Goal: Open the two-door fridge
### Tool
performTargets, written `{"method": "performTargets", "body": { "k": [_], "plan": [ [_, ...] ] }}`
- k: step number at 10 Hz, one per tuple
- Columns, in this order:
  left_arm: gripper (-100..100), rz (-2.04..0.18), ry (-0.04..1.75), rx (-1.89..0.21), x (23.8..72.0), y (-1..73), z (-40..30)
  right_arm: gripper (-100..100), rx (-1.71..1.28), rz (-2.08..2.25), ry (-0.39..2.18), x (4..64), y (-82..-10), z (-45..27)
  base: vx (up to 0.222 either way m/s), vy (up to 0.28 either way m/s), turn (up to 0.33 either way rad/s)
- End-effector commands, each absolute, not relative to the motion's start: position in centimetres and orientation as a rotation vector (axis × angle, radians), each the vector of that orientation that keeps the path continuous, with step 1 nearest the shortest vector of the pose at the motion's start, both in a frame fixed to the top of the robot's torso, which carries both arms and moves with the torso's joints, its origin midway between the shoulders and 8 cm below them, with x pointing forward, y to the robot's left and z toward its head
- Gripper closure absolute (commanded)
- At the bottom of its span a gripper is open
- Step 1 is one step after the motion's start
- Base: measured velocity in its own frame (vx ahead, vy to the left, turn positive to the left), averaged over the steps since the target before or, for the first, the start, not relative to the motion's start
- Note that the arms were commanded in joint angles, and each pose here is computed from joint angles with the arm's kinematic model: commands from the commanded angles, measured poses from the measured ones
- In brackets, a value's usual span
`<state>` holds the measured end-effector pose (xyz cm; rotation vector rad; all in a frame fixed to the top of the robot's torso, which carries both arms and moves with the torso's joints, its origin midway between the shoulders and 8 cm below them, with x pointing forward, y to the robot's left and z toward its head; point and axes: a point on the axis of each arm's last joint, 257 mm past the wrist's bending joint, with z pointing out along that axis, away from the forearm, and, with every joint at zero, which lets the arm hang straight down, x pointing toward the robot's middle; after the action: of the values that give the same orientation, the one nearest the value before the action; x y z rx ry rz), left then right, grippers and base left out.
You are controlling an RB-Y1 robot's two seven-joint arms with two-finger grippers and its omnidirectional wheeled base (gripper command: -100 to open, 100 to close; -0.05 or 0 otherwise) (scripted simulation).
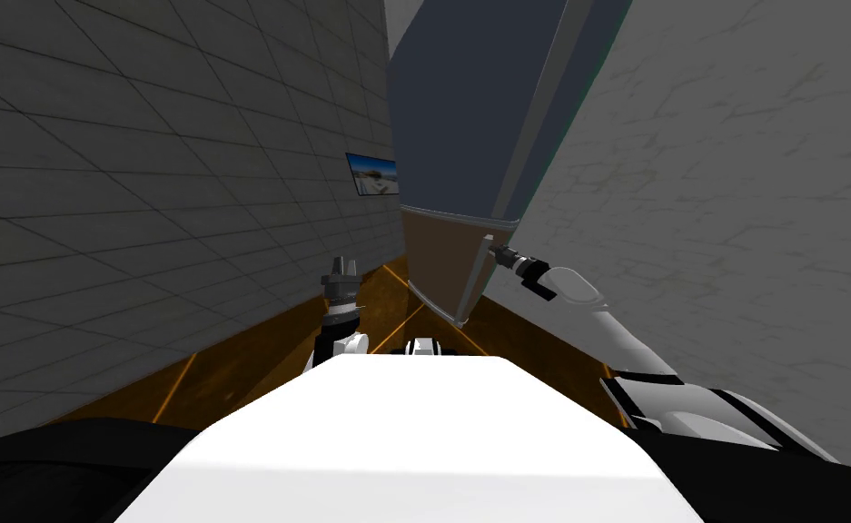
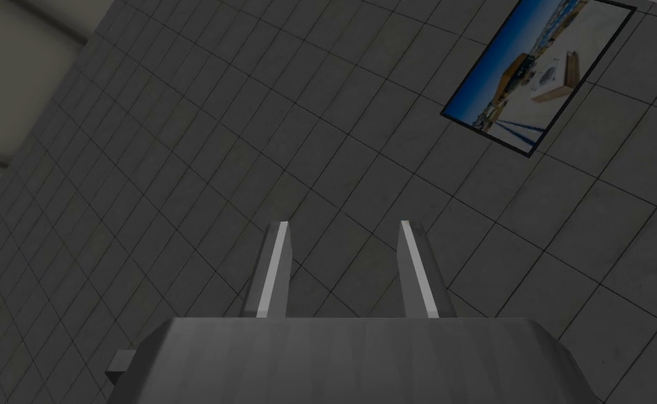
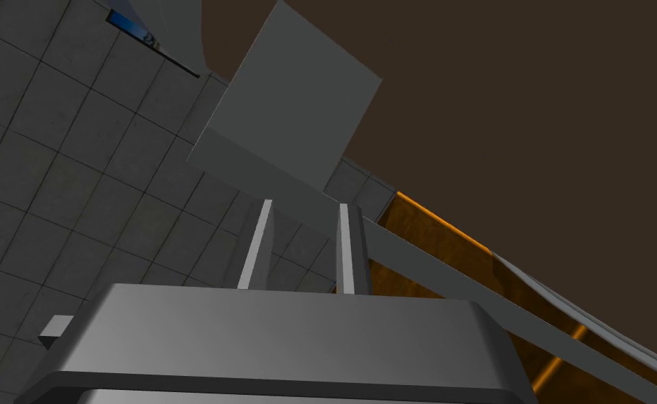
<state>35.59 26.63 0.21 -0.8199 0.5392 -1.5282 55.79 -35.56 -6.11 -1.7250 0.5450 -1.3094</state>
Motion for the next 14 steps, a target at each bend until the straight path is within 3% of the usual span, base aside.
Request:
{"method": "performTargets", "body": {
  "k": [1,3,14],
  "plan": [
    [0,-1.528,0.539,-0.82,35.6,26.6,0.2,100,-1.719,-1.275,0.475,54.7,-32.1,-5.6,0.111,0.025,-0.256],
    [0,-1.528,0.539,-0.82,35.6,26.6,0.2,100,-1.729,-1.212,0.419,53.2,-28.5,-6.3,0.185,-0.027,-0.426],
    [0,-1.528,0.539,-0.82,35.6,26.6,0.2,100,-1.699,-1.041,0.207,46.4,-17.3,-5.4,0.103,0.005,-0.212]
  ]
}}
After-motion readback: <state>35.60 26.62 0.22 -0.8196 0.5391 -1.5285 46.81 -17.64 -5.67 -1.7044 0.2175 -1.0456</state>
